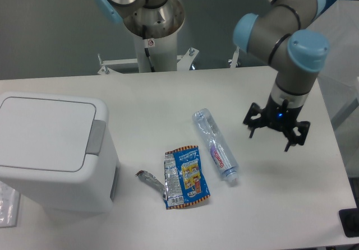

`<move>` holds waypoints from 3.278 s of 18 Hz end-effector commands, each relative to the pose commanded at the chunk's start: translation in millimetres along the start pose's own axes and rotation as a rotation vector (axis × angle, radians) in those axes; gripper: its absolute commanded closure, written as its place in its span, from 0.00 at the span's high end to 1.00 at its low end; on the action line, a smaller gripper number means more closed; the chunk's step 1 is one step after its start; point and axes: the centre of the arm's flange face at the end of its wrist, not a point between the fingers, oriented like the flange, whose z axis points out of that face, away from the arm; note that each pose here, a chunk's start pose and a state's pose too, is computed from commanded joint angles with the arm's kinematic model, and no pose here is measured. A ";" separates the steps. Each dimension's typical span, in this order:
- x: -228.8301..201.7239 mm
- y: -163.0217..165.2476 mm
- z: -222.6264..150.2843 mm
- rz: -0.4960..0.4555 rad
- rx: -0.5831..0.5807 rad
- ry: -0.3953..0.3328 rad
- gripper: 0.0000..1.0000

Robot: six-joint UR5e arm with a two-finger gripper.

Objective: Open the trash can
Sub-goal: 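Move the open gripper across the table toward the white trash bin lid, then lower the gripper onto the bin lid's front edge and hook it, then lift the gripper to swing the bin lid open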

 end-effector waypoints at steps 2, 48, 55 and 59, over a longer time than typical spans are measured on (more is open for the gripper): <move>11.1 -17.7 -5.1 -0.048 0.021 0.002 1.00; 229.6 -132.0 -113.4 -0.151 0.336 0.163 1.00; 231.5 -133.7 -106.7 -0.149 0.327 0.169 1.00; 231.9 -134.6 -106.3 -0.149 0.331 0.168 1.00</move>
